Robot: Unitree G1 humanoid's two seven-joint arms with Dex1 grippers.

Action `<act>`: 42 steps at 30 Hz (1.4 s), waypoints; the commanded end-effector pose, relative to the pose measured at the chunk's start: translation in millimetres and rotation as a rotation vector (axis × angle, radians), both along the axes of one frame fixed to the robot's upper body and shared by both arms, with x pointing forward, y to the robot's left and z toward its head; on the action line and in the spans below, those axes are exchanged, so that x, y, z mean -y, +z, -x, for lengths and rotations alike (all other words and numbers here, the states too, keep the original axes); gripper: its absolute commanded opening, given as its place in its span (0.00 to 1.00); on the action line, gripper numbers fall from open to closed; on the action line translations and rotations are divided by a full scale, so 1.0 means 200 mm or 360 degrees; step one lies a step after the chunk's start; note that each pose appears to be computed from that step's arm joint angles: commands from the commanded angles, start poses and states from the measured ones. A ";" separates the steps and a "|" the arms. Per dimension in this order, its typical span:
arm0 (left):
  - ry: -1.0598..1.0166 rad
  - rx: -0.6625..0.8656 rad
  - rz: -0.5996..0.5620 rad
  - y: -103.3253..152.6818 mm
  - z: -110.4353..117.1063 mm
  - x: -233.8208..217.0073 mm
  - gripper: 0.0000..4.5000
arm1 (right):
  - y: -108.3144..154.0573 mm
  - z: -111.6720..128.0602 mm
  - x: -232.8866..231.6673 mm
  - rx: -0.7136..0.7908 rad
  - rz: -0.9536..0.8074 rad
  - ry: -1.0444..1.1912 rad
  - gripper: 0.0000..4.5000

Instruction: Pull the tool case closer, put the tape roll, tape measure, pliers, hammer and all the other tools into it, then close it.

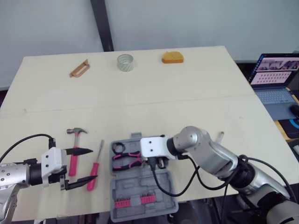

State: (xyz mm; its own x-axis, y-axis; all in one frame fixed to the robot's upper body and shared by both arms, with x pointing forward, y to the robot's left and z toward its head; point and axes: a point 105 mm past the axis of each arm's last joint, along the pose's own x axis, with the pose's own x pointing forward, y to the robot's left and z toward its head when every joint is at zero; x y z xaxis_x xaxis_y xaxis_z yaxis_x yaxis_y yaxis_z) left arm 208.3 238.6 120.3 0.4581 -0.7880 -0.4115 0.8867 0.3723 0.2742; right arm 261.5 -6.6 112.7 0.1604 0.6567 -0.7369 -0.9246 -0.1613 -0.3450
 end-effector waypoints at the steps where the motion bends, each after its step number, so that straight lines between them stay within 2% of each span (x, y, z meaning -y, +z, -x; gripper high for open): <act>1: -0.0029 0.0047 -0.0005 0.03 0.00 0.02 1.00 | 0.04 0.01 -0.04 0.0069 -0.0026 0.0057 0.22; 27: -0.0011 0.0054 -0.0015 0.03 -0.02 0.01 1.00 | -0.03 0.00 -0.06 0.0054 -0.0008 0.0036 0.22; 29: -0.0011 0.0053 -0.0015 0.03 -0.02 0.01 1.00 | -0.03 0.00 -0.06 0.0050 -0.0011 0.0041 0.46; 32: -0.0009 0.0055 -0.0015 0.02 -0.02 0.01 1.00 | -0.02 0.00 -0.06 0.0056 -0.0019 0.0045 0.75; 34: -0.0008 0.0057 -0.0015 0.02 -0.02 0.01 1.00 | -0.01 0.00 -0.05 0.0060 -0.0023 0.0048 0.98; 42: -0.0008 0.0068 -0.0007 0.02 -0.03 0.01 1.00 | 0.04 -0.02 -0.07 0.0055 -0.0146 0.0023 1.00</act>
